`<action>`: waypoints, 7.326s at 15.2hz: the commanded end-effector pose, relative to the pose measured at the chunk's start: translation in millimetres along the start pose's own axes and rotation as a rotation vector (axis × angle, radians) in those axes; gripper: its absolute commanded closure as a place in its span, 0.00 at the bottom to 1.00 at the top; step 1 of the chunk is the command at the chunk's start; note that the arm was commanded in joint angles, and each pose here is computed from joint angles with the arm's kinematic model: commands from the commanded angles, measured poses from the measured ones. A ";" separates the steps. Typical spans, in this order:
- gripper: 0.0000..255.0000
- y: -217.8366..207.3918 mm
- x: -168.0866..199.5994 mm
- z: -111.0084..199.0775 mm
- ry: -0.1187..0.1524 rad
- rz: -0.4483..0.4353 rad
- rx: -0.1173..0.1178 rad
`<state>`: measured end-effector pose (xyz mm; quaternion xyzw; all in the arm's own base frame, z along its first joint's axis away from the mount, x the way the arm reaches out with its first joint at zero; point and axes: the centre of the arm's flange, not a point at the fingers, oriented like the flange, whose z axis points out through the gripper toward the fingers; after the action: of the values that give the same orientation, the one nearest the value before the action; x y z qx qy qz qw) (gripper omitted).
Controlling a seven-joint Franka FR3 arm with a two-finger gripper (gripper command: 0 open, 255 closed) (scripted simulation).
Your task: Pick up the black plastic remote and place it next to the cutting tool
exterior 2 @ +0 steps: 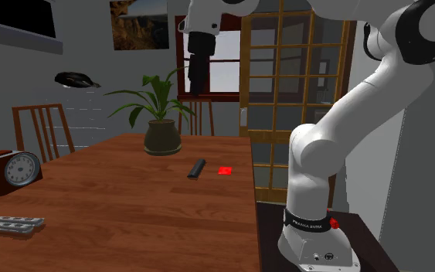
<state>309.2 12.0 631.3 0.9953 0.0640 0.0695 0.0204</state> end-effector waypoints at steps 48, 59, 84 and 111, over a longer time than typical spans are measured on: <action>1.00 203.2 14.9 332.2 -0.008 -1.454 0.080; 1.00 204.5 18.4 306.1 -0.008 -1.454 0.080; 1.00 83.0 124.6 248.6 -0.008 -1.454 0.080; 1.00 -155.3 306.9 283.0 -0.008 -1.454 0.080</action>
<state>631.0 195.6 389.2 0.7012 0.7118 0.0321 0.0249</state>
